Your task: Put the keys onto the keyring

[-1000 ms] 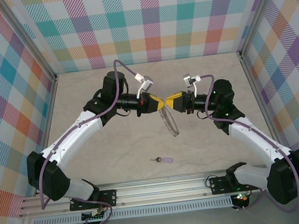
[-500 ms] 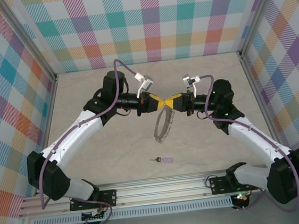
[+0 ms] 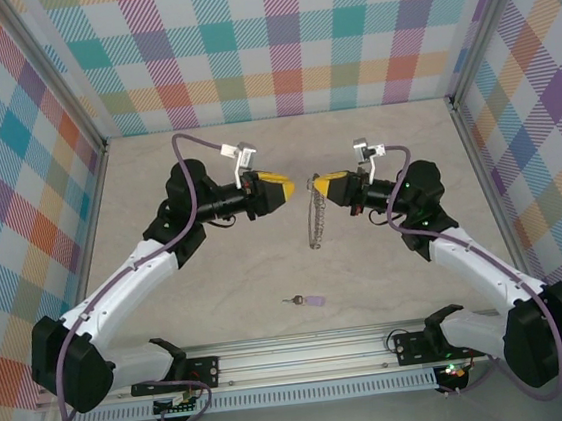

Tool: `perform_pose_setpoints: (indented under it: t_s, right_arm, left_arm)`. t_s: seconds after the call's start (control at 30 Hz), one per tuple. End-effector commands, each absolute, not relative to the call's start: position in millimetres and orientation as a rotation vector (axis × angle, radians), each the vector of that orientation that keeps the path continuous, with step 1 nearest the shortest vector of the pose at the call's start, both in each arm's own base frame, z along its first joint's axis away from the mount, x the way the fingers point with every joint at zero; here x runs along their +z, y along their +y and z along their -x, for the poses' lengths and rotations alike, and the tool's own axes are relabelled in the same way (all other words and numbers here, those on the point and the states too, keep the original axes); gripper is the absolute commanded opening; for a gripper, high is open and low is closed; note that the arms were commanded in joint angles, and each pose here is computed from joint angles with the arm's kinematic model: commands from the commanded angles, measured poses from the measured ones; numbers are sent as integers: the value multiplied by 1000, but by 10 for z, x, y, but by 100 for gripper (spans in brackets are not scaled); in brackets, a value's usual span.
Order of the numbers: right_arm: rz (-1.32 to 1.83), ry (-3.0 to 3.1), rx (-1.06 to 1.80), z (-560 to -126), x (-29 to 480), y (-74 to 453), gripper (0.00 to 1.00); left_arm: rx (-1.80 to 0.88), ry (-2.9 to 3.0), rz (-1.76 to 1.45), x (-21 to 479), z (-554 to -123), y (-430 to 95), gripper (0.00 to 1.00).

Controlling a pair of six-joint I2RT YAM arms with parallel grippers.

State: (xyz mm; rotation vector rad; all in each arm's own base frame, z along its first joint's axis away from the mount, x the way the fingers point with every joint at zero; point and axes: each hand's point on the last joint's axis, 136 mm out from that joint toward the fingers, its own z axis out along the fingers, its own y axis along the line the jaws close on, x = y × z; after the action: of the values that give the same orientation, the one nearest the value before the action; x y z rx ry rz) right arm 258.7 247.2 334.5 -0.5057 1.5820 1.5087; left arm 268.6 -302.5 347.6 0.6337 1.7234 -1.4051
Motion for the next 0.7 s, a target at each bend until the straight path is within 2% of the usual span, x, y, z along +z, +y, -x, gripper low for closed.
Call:
perform_pose_setpoints:
  t_s: [0.0, 0.1, 0.67]
  right_arm:
    - [489, 1414, 1516, -2540, 3686, 2442, 0]
    - [465, 1391, 1529, -2556, 3707, 2467, 0]
    - [436, 1368, 1566, -2632, 3706, 2578, 0]
  left_arm:
    - [-1500, 1623, -575, 3689, -2692, -3055, 37]
    - [-1523, 1609, -586, 3695, -2651, -3117, 32]
    - [-1550, 1588, -611, 3685, -2641, -3255, 30]
